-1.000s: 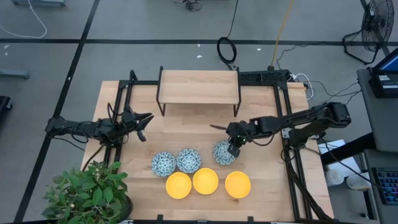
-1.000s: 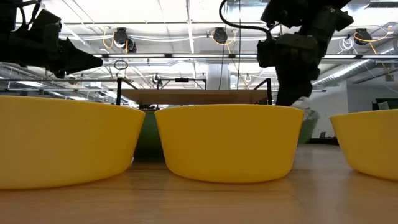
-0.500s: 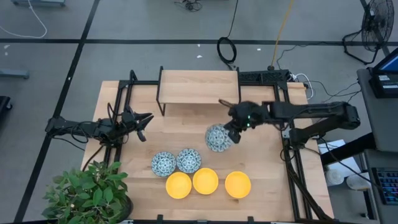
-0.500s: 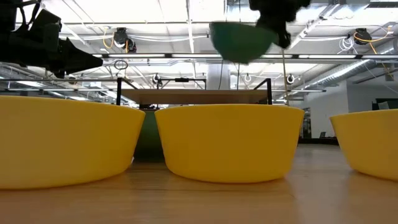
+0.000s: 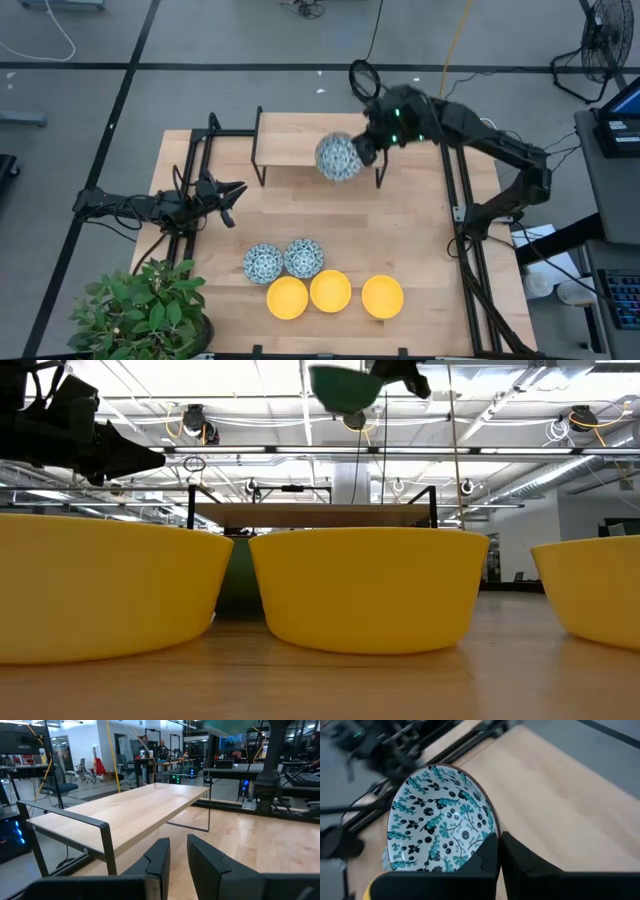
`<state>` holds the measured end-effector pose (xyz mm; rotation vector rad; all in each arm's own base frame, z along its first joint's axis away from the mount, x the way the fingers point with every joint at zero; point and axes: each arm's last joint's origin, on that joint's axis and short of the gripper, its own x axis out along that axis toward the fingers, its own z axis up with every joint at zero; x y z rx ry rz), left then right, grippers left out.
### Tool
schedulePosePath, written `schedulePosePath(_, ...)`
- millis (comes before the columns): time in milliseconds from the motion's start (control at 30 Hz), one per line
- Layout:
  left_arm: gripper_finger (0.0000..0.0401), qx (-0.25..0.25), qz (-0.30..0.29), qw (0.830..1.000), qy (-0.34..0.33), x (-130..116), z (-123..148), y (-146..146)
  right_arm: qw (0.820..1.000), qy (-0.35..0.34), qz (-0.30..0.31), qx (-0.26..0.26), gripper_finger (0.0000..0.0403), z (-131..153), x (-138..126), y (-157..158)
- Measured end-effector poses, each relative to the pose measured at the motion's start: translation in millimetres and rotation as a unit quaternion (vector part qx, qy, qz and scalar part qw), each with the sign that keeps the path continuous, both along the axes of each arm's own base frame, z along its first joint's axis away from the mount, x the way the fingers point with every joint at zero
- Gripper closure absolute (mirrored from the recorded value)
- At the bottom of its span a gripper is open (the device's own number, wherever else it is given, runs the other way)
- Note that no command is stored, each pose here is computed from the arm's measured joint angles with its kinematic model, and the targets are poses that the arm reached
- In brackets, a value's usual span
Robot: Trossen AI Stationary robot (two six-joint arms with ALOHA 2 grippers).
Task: Pick & Place Mini bowls
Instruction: Put the right blue bowl on the shelf
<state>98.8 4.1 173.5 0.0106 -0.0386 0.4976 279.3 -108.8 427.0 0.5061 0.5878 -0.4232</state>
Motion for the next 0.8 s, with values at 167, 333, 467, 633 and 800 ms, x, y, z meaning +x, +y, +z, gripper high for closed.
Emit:
schedulePosePath(167,0.0329,0.000,0.000,1.000,0.000,0,0,0,0.999,-0.001,-0.035,0.033,0.0402,-5,-7,-38)
schedulePosePath(333,0.0329,0.000,0.000,1.000,0.000,0,0,0,0.996,0.017,-0.080,0.044,0.0402,-15,-18,-70)
schedulePosePath(467,0.0329,0.000,0.000,1.000,0.000,0,0,0,0.991,0.058,-0.103,0.057,0.0402,-26,-28,-87)
schedulePosePath(633,0.0329,0.000,0.000,1.000,0.000,0,0,0,0.983,0.105,-0.123,0.082,0.0402,-47,-33,-107)
schedulePosePath(800,0.0329,0.000,0.000,1.000,0.000,0,0,0,0.981,0.110,-0.122,0.101,0.0402,-65,-34,-117)
